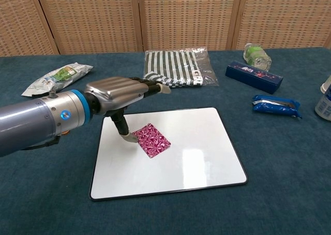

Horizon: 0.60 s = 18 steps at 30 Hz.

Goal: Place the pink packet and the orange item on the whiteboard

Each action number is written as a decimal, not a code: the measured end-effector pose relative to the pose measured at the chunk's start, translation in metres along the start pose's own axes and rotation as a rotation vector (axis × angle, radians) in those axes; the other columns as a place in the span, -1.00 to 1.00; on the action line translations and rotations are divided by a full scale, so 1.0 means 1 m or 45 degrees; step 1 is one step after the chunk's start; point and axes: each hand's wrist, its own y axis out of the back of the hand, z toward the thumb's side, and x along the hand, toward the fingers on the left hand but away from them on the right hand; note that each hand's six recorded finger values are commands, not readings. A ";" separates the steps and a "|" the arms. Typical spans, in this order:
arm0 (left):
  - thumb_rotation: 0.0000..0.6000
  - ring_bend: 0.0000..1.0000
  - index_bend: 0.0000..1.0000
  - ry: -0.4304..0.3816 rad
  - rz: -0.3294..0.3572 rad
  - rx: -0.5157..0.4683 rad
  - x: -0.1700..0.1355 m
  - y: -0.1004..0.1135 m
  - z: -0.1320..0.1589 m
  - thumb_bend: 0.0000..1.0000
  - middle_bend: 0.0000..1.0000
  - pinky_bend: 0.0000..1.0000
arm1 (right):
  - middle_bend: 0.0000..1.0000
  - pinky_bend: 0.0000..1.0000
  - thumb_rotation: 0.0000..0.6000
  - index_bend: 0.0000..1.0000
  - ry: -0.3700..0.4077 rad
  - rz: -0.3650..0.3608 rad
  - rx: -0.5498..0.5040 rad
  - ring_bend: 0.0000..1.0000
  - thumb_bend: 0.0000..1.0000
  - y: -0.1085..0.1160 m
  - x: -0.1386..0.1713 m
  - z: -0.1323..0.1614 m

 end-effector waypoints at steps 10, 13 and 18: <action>1.00 -1.00 -0.59 0.154 0.020 0.009 -0.048 0.007 -0.071 -0.57 -1.00 -1.00 | -1.00 -1.00 1.00 -1.00 0.005 0.003 0.006 -1.00 -0.89 -0.001 0.001 0.001; 1.00 -1.00 -0.42 0.191 -0.004 -0.022 -0.058 -0.001 -0.088 -0.48 -1.00 -1.00 | -1.00 -1.00 1.00 -1.00 0.007 0.002 0.009 -1.00 -0.89 -0.001 0.001 0.002; 1.00 -1.00 -0.32 0.249 -0.040 -0.062 -0.074 -0.018 -0.118 -0.48 -1.00 -1.00 | -1.00 -1.00 1.00 -1.00 0.005 0.002 0.010 -1.00 -0.89 -0.001 0.001 0.002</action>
